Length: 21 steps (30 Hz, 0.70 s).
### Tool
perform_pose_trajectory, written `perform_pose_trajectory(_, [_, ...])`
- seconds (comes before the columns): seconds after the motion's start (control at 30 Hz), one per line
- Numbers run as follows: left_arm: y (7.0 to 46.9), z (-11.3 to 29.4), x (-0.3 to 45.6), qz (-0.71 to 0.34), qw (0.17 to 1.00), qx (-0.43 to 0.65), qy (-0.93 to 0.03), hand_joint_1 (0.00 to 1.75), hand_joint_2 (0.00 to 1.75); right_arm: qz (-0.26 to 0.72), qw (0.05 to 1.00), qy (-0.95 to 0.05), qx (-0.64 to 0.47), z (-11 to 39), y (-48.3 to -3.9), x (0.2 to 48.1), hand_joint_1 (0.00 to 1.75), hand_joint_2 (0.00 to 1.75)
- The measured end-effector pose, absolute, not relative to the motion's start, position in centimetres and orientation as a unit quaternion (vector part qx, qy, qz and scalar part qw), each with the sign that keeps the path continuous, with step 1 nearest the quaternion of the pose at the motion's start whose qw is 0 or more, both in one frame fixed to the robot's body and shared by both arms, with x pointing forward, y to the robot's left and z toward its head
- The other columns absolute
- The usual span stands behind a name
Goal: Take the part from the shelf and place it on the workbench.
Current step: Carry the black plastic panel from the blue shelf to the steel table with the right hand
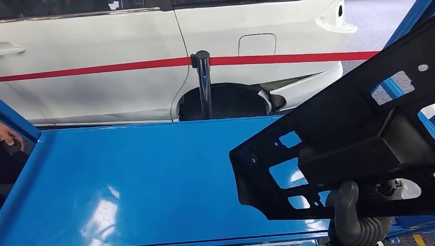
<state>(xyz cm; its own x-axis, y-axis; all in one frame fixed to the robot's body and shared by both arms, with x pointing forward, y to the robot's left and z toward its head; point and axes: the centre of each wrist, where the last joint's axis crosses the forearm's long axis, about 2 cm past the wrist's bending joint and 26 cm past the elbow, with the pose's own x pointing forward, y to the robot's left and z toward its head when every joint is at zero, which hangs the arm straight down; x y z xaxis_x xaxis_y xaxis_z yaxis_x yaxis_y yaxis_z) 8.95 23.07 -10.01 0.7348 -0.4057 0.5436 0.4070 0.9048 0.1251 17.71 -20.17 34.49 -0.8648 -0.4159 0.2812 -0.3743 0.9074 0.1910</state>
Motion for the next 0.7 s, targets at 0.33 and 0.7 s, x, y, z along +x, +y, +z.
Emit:
perform_pose_trajectory(0.33, [23.0, -10.0, 8.9, -0.218, 0.938, -0.005, -0.271, 0.0, 0.0, -0.066, 0.182, -0.955, 0.224, 34.0, -20.2, 18.5, 1.75, 1.75])
perform_pose_trajectory(0.7, [22.8, -10.0, 8.8, -0.222, 0.94, -0.024, -0.258, 0.0, 0.0, -0.062, 0.195, -0.95, 0.235, 33.7, -20.2, 19.1, 1.75, 1.75])
